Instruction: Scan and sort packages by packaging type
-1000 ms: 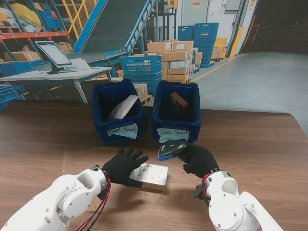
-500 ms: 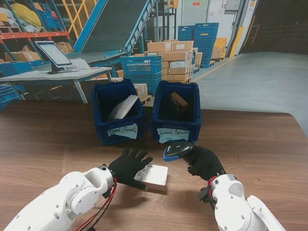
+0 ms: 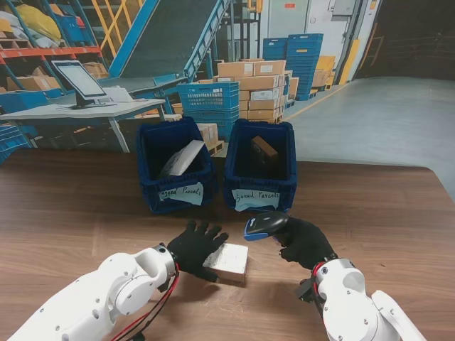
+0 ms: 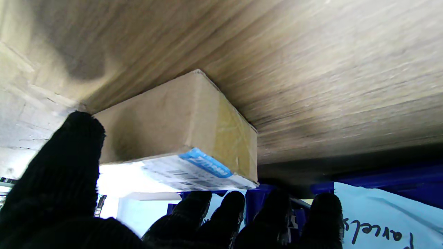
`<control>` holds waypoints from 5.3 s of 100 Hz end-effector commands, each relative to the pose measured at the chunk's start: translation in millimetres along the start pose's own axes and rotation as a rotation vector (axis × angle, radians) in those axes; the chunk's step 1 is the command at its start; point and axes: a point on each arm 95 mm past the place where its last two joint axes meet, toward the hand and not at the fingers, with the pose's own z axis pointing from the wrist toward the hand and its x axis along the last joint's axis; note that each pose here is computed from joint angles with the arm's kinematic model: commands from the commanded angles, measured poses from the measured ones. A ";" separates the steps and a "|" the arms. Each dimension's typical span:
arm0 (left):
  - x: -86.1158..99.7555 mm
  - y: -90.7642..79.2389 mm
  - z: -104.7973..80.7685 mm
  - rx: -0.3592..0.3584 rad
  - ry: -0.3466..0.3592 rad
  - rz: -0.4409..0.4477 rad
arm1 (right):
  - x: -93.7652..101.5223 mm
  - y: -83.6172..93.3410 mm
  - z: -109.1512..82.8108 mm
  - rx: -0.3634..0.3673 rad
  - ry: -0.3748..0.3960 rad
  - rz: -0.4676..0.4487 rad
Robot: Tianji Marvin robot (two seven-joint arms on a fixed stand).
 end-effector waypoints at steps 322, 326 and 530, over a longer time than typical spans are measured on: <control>-6.3 -213.8 111.7 0.568 -0.317 -0.201 | -25.7 -13.0 1.1 0.038 -0.008 0.134; -6.6 -216.8 115.5 0.565 -0.321 -0.197 | -26.2 -12.6 0.8 0.038 -0.009 0.133; -18.0 -230.8 185.4 0.340 -0.363 -0.300 | -40.3 -10.1 -3.5 0.069 -0.027 0.149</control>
